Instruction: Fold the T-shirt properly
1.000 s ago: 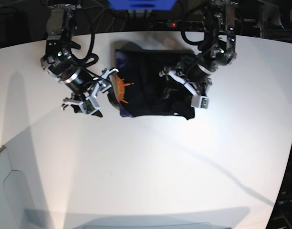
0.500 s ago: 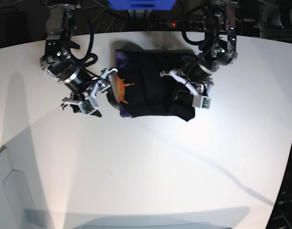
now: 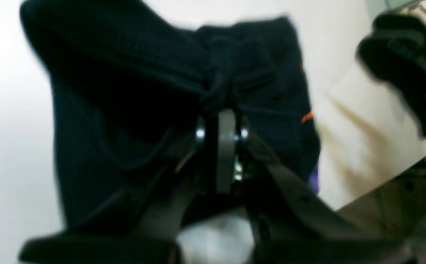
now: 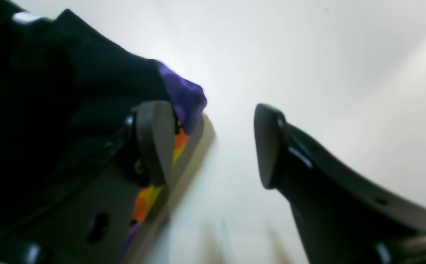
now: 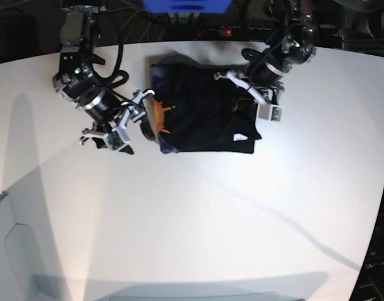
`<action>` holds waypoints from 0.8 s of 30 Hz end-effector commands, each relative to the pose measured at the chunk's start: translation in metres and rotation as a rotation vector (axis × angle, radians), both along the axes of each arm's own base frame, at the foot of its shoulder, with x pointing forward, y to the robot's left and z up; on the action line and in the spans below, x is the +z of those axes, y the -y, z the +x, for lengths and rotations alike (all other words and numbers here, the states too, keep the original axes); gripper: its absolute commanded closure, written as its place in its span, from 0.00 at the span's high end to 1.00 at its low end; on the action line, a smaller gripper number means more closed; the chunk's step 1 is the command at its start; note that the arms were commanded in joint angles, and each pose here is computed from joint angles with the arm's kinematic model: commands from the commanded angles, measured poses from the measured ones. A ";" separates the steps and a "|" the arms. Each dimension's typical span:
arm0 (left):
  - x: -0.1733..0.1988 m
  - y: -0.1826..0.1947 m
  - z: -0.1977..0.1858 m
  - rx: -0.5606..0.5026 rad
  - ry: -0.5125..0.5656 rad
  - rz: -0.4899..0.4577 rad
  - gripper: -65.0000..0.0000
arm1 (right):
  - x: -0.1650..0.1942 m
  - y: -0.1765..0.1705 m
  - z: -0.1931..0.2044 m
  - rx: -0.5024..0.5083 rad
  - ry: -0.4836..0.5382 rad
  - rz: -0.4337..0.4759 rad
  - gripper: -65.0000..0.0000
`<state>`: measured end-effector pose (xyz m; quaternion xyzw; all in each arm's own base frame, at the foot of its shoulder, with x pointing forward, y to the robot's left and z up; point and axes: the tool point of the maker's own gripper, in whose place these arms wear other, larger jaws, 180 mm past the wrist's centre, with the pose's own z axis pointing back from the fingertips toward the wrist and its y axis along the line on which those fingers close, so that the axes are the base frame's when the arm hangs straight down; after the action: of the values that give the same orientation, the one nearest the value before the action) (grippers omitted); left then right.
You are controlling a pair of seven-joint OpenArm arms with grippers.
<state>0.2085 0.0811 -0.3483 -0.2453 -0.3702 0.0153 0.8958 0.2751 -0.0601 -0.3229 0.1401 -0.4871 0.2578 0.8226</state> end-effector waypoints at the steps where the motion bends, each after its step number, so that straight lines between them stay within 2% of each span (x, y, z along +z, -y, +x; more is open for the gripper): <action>1: 0.008 -0.006 0.003 0.017 0.033 0.003 0.00 | 0.014 -0.002 0.005 0.006 0.051 0.027 0.54; 7: 0.000 -0.033 -0.007 0.077 -0.002 0.044 0.00 | 0.015 -0.005 0.005 0.009 0.051 0.032 0.54; 11: -0.002 -0.035 -0.011 0.081 -0.014 0.047 0.01 | 0.015 -0.006 0.005 0.010 0.051 0.034 0.54; 13: -0.004 -0.034 -0.015 0.079 -0.027 0.045 0.07 | 0.015 -0.006 0.005 0.010 0.051 0.034 0.54; 19: -0.004 -0.033 -0.018 0.086 -0.026 0.040 0.36 | 0.015 -0.006 0.005 0.010 0.050 0.034 0.54; 21: -0.004 -0.033 -0.018 0.083 -0.025 0.042 0.40 | 0.015 -0.006 0.005 0.010 0.050 0.034 0.54; 24: -0.004 -0.034 -0.019 0.081 -0.027 0.044 0.41 | 0.015 -0.006 0.005 0.010 0.050 0.034 0.54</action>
<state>0.1860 0.1165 -0.3618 -0.2044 -0.3523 0.0511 0.9119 0.2748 -0.0577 -0.3227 0.1429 -0.4875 0.2579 0.8218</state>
